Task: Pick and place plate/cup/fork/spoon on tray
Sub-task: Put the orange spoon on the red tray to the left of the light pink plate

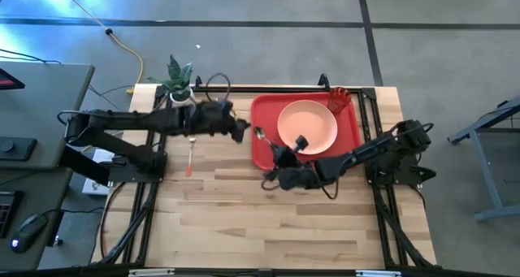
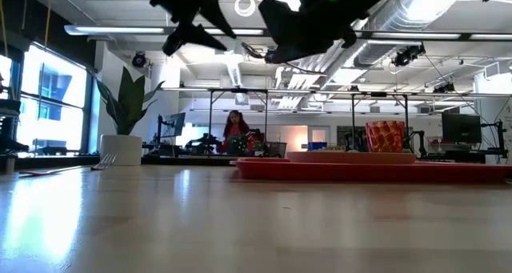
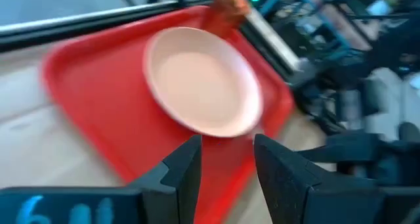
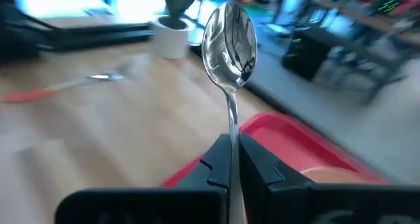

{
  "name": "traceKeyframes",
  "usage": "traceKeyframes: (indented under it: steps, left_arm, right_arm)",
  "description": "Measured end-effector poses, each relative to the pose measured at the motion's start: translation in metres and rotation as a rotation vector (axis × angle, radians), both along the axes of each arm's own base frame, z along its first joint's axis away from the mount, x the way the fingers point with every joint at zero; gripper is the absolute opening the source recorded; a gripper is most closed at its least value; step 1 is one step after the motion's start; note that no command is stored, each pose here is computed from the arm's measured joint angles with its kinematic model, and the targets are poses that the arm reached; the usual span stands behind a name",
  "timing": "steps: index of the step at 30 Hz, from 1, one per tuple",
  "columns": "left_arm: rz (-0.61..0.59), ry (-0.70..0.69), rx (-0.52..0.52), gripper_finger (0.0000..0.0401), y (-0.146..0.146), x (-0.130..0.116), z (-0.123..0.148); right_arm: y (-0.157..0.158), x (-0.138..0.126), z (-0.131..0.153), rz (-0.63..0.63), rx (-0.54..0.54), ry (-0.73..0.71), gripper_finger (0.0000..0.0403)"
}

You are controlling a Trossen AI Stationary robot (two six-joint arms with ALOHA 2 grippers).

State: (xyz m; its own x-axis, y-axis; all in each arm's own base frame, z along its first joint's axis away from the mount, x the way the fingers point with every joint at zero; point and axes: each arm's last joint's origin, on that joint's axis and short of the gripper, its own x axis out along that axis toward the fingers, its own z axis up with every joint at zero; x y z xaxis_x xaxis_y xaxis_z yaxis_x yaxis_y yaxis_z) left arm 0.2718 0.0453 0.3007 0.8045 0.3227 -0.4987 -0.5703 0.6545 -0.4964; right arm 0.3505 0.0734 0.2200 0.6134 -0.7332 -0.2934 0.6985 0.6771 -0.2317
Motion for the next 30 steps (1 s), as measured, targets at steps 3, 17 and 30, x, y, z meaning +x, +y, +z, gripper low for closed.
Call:
traceKeyframes:
  steps: [3, 17, 30]
  left_arm:
    - [-0.014, 0.022, 0.017, 0.0129, 0.020, -0.004, -0.001]
    - [-0.163, -0.022, 0.054, 0.0129, 0.103, 0.001, -0.025]
    - [-0.197, -0.102, 0.108, 0.0083, 0.132, 0.018, -0.046]
  right_arm:
    - [-0.018, 0.007, 0.010, -0.046, -0.027, 0.020, 0.0002]
    - [-0.096, 0.019, 0.017, -0.041, 0.060, 0.076, 0.0002]
    - [-0.114, 0.019, 0.016, -0.012, 0.059, 0.119, 0.0002]
